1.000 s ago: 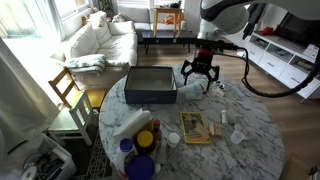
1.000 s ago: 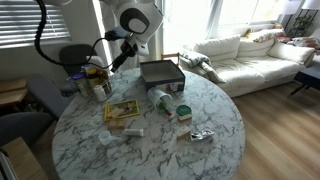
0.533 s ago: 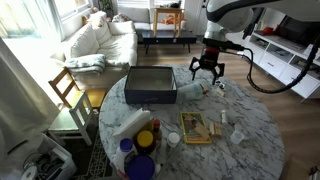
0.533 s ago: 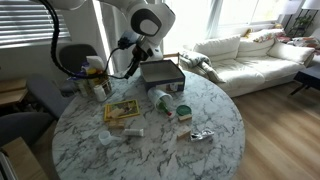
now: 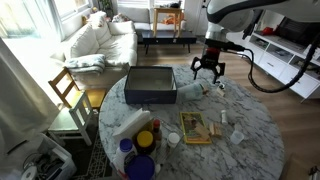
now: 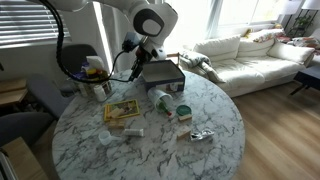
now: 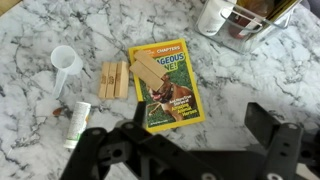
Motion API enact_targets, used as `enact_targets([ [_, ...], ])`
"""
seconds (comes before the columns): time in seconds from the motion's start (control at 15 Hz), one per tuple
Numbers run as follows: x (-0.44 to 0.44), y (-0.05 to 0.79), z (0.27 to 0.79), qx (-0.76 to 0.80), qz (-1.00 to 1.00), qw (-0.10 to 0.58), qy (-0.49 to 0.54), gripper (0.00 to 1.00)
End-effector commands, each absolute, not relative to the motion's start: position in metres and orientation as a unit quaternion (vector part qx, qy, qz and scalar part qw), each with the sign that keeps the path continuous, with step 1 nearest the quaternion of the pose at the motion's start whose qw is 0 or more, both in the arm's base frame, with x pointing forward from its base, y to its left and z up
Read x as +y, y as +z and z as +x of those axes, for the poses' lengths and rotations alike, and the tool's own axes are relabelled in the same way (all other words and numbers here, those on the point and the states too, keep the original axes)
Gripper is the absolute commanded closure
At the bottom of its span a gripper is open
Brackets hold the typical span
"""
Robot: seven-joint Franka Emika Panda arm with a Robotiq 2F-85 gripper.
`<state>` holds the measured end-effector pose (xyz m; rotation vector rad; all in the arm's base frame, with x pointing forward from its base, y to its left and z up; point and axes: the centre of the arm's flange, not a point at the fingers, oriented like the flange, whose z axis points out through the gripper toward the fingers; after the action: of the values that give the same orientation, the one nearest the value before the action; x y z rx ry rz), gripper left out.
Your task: Put the bottle into the jar
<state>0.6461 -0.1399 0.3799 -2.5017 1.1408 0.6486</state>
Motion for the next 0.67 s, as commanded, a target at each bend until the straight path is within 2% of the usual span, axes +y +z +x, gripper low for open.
enact_targets([
  [0.0, -0.17, 0.362, 0.664, 0.45, -0.853, 0.154, 0.217, 0.0],
  [0.6, -0.258, 0.303, 0.694, 0.422, -0.866, 0.234, 0.133, 0.0],
])
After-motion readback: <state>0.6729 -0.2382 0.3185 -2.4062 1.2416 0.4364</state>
